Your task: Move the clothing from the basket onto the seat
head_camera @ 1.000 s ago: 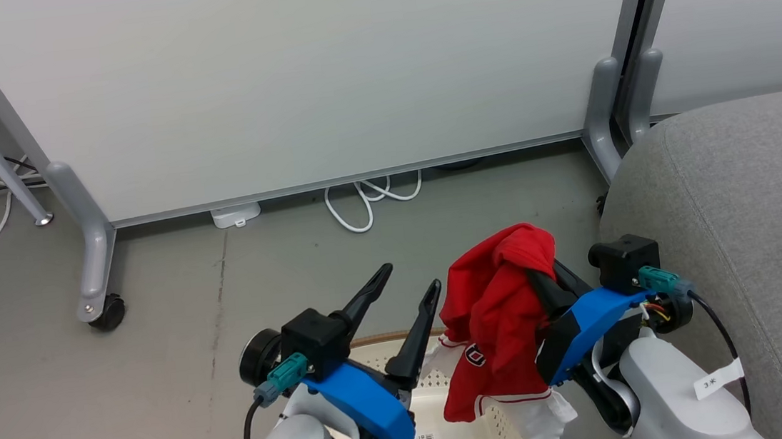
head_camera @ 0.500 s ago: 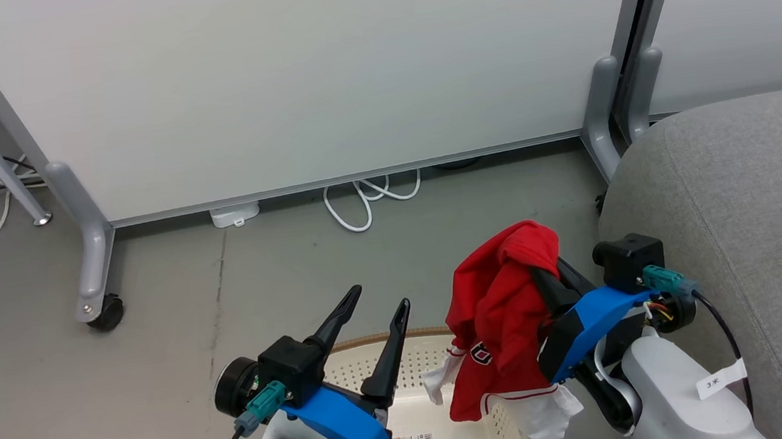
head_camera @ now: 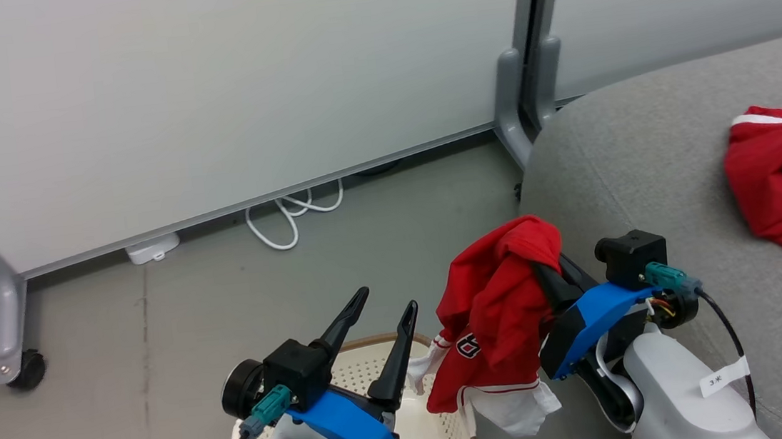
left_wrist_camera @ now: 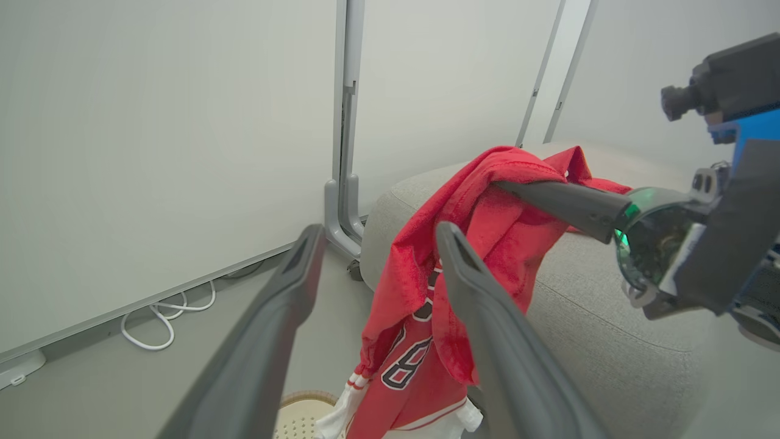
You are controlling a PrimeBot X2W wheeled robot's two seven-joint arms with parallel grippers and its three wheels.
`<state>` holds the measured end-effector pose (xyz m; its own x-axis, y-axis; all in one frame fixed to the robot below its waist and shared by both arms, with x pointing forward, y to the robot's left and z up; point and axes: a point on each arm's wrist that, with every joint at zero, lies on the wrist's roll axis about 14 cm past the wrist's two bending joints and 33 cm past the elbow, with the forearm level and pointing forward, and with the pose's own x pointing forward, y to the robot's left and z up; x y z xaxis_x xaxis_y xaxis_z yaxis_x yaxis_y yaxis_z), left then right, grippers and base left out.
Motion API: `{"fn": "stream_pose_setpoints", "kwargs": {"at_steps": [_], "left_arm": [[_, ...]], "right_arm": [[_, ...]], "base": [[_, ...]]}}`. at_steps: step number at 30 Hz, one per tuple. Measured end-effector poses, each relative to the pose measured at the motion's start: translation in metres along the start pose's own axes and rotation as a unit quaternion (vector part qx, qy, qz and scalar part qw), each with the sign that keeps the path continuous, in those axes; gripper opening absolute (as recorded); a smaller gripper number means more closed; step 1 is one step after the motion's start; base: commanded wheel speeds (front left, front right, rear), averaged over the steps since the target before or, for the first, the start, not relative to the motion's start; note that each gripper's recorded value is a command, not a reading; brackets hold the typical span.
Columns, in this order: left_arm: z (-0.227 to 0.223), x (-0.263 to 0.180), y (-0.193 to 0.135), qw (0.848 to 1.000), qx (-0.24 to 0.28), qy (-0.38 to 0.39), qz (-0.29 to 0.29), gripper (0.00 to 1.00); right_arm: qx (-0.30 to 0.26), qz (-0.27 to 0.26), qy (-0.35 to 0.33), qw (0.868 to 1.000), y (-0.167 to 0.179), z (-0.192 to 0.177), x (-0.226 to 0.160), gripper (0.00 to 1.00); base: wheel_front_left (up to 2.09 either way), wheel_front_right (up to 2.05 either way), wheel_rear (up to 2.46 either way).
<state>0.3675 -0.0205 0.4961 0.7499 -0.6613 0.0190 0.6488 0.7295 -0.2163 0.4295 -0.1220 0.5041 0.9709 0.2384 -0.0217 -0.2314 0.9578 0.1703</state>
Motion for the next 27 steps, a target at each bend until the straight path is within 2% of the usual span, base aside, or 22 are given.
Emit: {"fn": "stream_pose_setpoints", "kwargs": {"at_steps": [11,21,27], "left_arm": [[-0.015,0.035,-0.051,0.995,-0.006,0.023,-0.097,1.00],[-0.028,0.055,-0.096,0.985,-0.011,0.042,-0.170,1.00],[-0.035,0.060,-0.112,0.980,-0.017,0.052,-0.193,1.00]], "right_arm": [[-0.001,-0.097,-0.018,0.995,-0.065,0.012,-0.046,0.00],[0.001,-0.184,-0.027,0.982,-0.112,0.016,-0.101,0.00],[0.004,-0.222,-0.029,0.975,-0.130,0.014,-0.125,0.00]], "base": [[0.00,0.00,0.00],[0.00,0.00,0.00],[0.00,0.00,0.00]]}}
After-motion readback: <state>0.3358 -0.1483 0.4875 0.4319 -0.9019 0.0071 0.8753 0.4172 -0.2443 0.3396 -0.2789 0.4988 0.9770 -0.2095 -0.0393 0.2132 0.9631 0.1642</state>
